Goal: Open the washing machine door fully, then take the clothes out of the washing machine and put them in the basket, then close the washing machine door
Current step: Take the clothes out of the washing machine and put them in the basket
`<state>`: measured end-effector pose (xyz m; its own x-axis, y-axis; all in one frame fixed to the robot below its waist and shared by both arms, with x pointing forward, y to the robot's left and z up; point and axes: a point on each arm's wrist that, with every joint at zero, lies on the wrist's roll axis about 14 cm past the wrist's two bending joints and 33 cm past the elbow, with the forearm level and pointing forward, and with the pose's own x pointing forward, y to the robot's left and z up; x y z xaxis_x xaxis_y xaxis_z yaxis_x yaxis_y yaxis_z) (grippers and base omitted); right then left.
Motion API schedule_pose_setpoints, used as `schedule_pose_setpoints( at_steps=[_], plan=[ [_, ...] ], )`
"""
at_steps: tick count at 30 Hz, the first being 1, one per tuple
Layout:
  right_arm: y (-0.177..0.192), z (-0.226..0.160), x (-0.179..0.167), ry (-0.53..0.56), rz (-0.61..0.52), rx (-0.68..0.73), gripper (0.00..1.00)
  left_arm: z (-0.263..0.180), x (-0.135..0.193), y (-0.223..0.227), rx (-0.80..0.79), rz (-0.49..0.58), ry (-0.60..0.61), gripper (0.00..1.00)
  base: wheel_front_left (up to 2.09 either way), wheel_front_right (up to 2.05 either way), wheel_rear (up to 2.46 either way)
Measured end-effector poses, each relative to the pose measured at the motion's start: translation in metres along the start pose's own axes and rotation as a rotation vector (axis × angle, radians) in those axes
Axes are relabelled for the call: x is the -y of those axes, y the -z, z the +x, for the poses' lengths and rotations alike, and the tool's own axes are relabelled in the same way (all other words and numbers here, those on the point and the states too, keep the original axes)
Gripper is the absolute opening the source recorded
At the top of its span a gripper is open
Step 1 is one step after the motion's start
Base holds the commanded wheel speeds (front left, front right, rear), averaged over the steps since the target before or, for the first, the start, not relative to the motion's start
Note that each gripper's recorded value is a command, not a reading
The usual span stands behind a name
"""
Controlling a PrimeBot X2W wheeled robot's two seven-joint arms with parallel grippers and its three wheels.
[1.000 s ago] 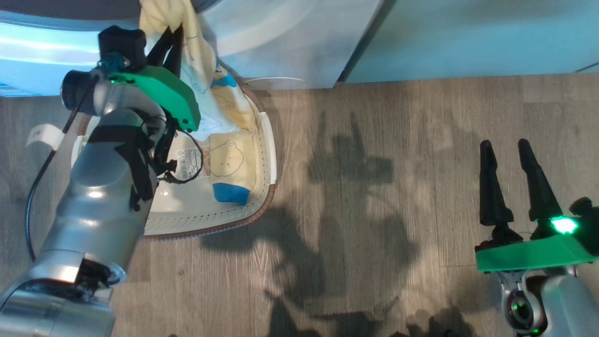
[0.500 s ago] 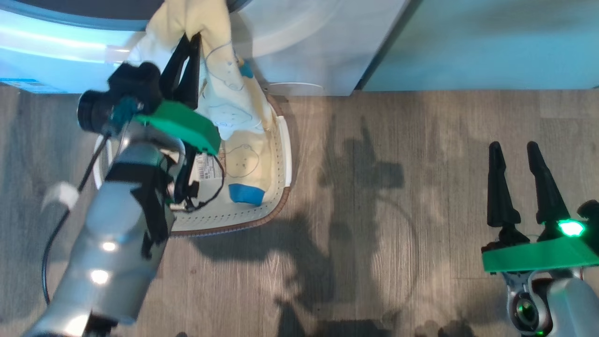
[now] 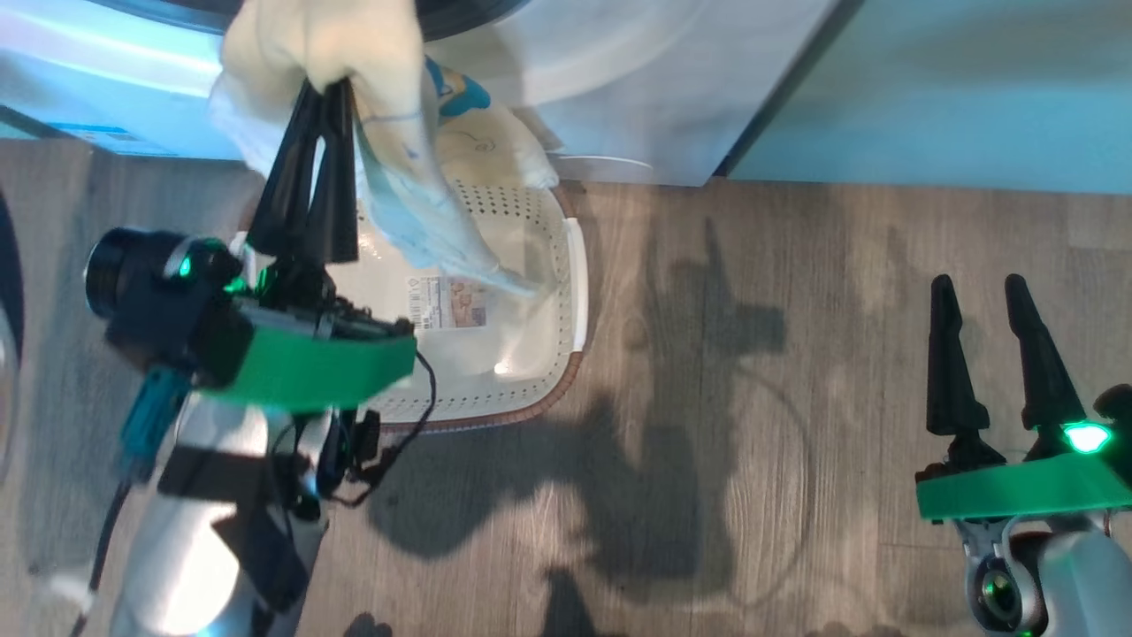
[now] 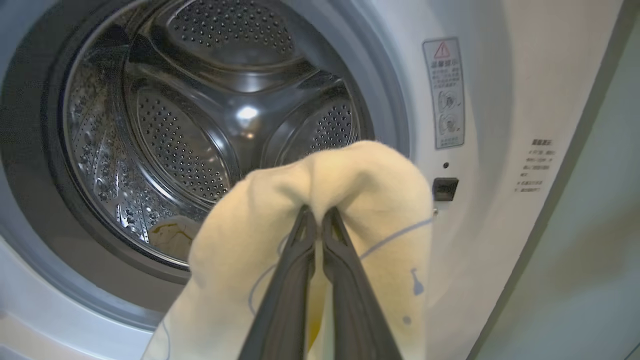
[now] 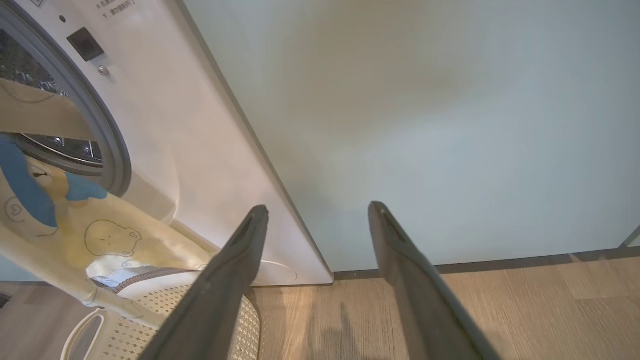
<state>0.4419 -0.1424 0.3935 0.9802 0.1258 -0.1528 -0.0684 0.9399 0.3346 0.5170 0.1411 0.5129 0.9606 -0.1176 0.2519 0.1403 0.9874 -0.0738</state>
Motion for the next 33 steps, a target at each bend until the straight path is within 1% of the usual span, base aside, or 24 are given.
schedule_pose_setpoints(
  at_steps=[11,13,16,18,22,25,33],
  plan=[
    [0.006,0.008,-0.016,-0.05,-0.006,-0.01,1.0,-0.011,0.011,-0.086,0.238,0.066,0.027,0.0,0.0,0.0,0.0],
    [0.007,0.009,-0.018,-0.056,-0.004,-0.012,1.0,-0.012,0.014,-0.094,0.263,0.075,0.036,0.0,0.0,0.0,0.0],
    [0.008,0.01,-0.019,-0.061,-0.003,-0.012,1.0,-0.014,0.017,-0.094,0.257,0.069,0.042,0.0,0.0,0.0,0.0],
    [0.007,0.01,-0.02,-0.064,-0.004,-0.011,1.0,-0.02,0.018,-0.077,0.197,0.056,0.042,0.0,0.0,0.0,0.0],
    [0.006,0.009,-0.02,-0.065,-0.006,-0.009,1.0,-0.037,0.02,-0.017,-0.006,0.009,0.047,0.0,0.0,0.0,0.0],
    [0.005,0.007,-0.017,-0.055,-0.008,-0.008,1.0,-0.047,0.02,0.019,-0.12,-0.022,0.051,0.0,0.0,0.0,0.0],
    [0.002,0.0,-0.002,-0.009,-0.005,-0.006,1.0,-0.094,0.01,0.135,-0.498,-0.102,0.006,0.0,0.0,0.0,0.0]
  ],
)
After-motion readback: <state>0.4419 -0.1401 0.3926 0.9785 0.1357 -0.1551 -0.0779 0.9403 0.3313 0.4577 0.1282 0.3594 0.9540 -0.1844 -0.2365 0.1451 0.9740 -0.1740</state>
